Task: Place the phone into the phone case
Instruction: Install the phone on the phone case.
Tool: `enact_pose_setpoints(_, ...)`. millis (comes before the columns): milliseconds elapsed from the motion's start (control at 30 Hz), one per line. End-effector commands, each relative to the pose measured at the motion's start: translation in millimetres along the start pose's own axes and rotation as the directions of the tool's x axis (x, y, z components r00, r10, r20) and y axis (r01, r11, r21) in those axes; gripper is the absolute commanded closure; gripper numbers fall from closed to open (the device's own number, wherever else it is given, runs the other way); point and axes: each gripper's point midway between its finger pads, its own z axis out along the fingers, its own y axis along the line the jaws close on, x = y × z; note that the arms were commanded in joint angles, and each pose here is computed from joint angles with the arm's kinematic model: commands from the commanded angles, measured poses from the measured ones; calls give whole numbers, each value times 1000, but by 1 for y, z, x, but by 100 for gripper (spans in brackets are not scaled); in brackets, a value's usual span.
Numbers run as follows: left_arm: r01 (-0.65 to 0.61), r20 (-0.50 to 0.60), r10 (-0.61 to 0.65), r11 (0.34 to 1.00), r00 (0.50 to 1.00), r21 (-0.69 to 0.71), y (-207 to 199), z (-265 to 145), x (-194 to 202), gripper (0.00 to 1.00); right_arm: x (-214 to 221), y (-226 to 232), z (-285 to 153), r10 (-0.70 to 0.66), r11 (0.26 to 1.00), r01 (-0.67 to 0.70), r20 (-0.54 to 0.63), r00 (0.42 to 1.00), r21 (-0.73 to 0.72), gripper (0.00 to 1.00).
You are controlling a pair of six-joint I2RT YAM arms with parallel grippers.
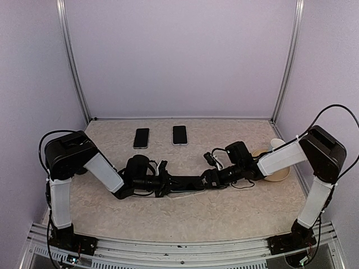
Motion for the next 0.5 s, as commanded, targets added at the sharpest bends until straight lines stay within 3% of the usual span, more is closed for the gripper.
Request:
enact_pose_setpoints(0,8,-51,-11,999,999,-50,24,-3,18,100,7,9,3,-7,997,4,-36,999,-82,11)
enact_pose_setpoints(467,3,-38,-3,1000,999,13,5,-11,16,100,-1,-17,-8,54,998,-54,-9,999,-12,10)
